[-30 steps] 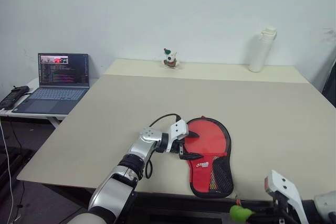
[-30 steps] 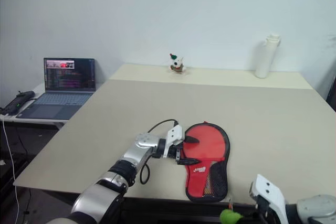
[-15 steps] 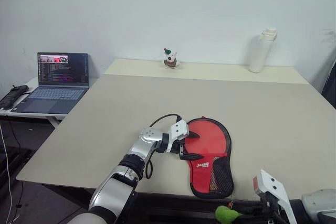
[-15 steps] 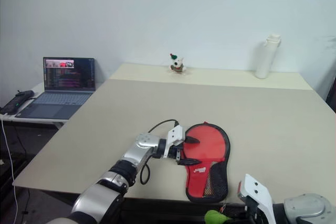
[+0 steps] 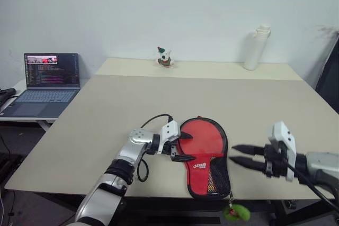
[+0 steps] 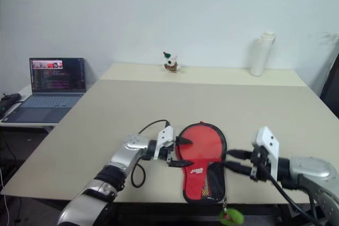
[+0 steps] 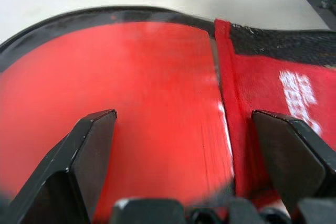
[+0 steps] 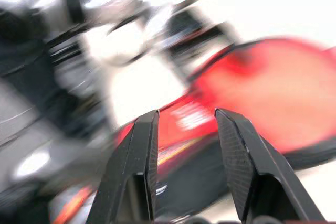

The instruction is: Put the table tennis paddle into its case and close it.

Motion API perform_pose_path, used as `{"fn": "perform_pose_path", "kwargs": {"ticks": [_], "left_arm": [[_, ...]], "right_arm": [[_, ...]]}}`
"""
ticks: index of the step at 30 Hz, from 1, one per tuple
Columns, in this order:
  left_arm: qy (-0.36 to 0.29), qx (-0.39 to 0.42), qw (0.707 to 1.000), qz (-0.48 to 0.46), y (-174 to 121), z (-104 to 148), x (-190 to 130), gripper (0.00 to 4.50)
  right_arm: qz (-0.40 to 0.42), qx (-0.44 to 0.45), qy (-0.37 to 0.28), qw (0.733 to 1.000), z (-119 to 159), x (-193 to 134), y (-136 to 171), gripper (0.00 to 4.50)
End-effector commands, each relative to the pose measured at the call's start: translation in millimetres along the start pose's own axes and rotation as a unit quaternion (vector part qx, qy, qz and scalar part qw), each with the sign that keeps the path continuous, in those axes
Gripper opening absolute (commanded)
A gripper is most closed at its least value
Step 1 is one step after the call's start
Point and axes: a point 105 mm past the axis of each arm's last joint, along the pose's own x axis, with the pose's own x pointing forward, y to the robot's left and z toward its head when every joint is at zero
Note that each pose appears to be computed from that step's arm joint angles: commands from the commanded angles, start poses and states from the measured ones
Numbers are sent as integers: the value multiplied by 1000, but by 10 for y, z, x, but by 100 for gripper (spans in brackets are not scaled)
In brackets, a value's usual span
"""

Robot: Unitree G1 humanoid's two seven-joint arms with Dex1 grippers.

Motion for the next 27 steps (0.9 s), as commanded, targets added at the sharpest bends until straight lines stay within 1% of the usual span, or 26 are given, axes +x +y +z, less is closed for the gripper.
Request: {"fn": "perform_pose_path", "kwargs": {"ticks": [1,4,6,9,11,13,15,17,20,24,27], "left_arm": [[-59,13,996,60,120,436,-274,450],[-67,-7,991,117,147,499,-521,450],[-60,-21,986,157,137,449,-699,450],[-55,-42,976,204,69,386,-888,450],[-52,-51,971,227,23,364,-955,450],[-47,-58,964,256,-28,304,-1103,450],[-42,-58,959,274,-67,273,-1169,450],[-41,-53,958,278,-62,306,-1095,450],[-40,-45,958,281,1,315,-1098,450],[-30,-50,959,278,15,219,-1077,450],[-36,-46,958,281,63,242,-1036,450]], "right_arm": [[-35,-10,-27,999,30,45,-327,189],[-52,-19,-44,998,52,145,-550,189],[-58,-21,-50,997,56,219,-670,189],[-61,-20,-51,997,25,222,-813,189],[-66,-18,-49,996,-2,180,-908,189],[-80,-21,-39,996,-38,142,-1002,189],[-100,-24,-30,994,-53,49,-1110,189],[-116,-26,-28,992,-45,-81,-1226,189],[-139,-40,-28,989,13,-153,-1286,189],[-133,-45,-17,990,-17,-137,-1196,189],[-130,-45,-4,990,-28,-151,-1161,189]]}}
